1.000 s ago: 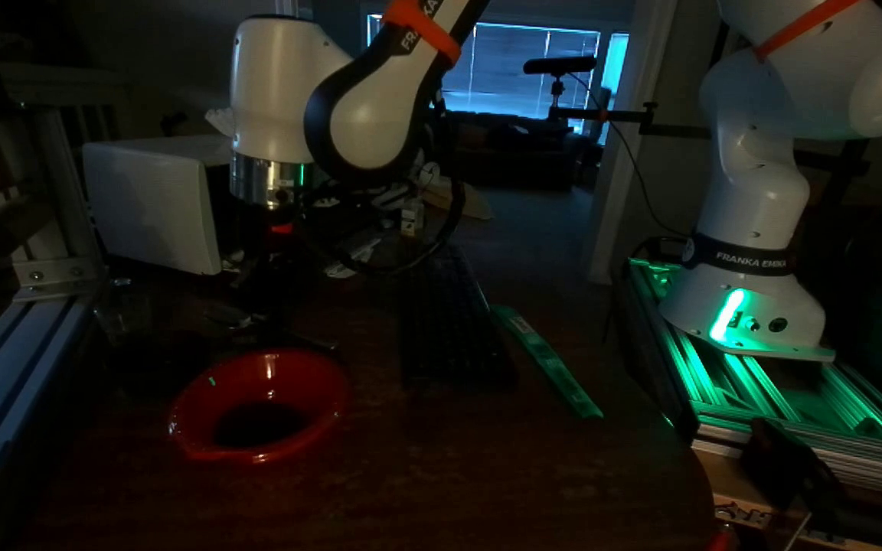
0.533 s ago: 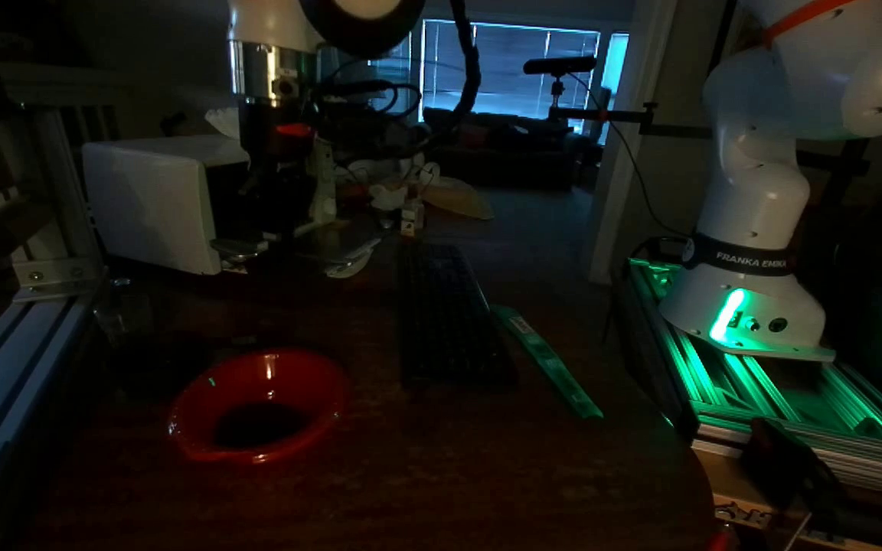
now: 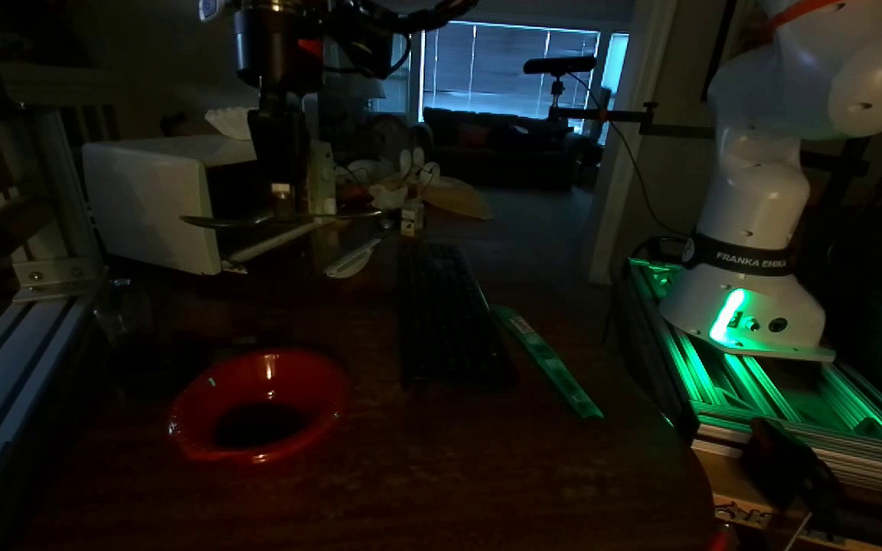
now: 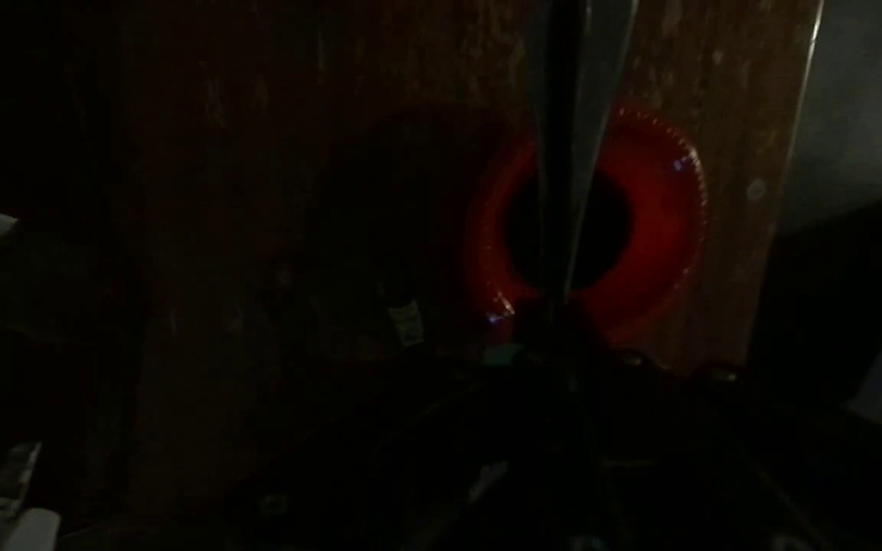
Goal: Put the silver spoon in the red bowl.
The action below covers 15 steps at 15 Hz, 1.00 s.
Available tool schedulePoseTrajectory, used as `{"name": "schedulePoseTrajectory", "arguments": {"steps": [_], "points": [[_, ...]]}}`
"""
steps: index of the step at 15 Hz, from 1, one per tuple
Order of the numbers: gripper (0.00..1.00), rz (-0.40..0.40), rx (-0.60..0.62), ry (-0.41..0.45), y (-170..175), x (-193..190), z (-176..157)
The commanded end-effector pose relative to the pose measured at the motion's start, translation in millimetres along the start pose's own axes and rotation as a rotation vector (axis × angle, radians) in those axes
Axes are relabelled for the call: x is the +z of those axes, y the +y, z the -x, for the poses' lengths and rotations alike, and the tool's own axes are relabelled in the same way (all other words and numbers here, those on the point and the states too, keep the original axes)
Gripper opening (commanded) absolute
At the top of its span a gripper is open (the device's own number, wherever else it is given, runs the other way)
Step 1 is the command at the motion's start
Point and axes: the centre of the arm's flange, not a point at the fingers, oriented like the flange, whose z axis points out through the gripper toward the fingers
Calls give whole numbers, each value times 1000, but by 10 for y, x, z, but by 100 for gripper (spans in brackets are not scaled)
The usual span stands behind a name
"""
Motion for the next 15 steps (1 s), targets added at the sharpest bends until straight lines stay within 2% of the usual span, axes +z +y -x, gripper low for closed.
{"name": "schedulePoseTrajectory", "arguments": {"steps": [1, 5, 7, 11, 15], "points": [[2, -40, -182, -82, -93, -41, 144], [2, -6, -394, -169, -101, 42, 231], [2, 71, -481, -171, -98, 65, 231], [2, 260, -569, -76, -104, 141, 204], [2, 254, -535, 18, -211, 198, 181]]}}
